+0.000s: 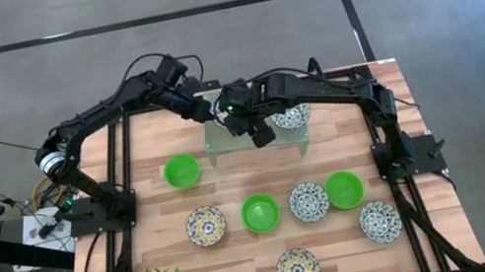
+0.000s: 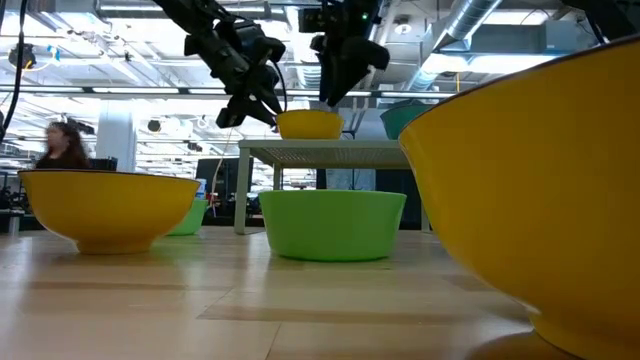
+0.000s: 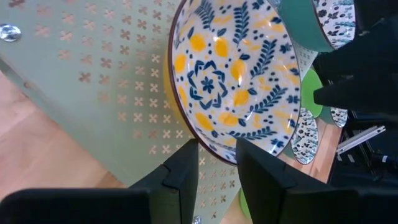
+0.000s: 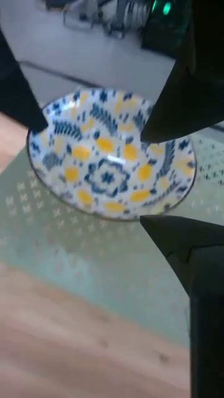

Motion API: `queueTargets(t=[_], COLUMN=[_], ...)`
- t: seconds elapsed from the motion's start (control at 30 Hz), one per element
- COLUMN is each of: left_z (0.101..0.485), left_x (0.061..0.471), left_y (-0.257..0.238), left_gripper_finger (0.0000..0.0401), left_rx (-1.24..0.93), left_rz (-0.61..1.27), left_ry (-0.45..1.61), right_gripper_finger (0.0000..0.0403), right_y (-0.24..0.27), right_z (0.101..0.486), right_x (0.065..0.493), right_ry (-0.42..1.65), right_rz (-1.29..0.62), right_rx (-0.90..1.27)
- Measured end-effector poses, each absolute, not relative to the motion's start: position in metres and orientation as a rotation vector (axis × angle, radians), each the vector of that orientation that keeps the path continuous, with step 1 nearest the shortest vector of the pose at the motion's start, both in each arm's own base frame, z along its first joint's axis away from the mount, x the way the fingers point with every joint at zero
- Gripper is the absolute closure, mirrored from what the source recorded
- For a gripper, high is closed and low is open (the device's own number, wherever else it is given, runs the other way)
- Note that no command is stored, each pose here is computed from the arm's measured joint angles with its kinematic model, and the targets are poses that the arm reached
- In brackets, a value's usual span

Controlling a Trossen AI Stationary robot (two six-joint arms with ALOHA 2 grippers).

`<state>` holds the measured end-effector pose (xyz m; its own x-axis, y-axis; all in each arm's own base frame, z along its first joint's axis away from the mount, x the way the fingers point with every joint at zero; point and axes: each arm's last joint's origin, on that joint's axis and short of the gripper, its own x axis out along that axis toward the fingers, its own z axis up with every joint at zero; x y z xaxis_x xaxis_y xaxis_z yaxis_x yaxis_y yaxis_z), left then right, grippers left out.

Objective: Pick & Place Mini bowls
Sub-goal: Put the top left yellow bowl on the shelf

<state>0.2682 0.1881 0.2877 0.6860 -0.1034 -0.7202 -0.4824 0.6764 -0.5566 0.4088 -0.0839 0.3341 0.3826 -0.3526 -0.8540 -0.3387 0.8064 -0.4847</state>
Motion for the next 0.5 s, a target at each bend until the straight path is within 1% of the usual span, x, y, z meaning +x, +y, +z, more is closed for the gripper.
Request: queueTargets(t=[0.13,0.2,0.5], left_z=[0.288,0.288,0.288], left_x=[0.27,0.271,0.272], left_y=[0.186,0.184,0.183], left_gripper_finger=[0.0293,0.0293,0.0293], left_rx=[-0.812,-0.809,-0.81], left_rz=[0.233,0.227,0.225], left_ry=[0.805,0.806,0.805], right_gripper_finger=[0.0219,0.0226,0.0269], right_y=[-0.087,-0.091,-0.11], right_z=[0.332,0.328,0.324], right_x=[0.405,0.405,0.401], right_ry=[1.204,1.209,1.223], right_rz=[0.044,0.033,0.008], right_rx=[-0.561,-0.523,-0.48])
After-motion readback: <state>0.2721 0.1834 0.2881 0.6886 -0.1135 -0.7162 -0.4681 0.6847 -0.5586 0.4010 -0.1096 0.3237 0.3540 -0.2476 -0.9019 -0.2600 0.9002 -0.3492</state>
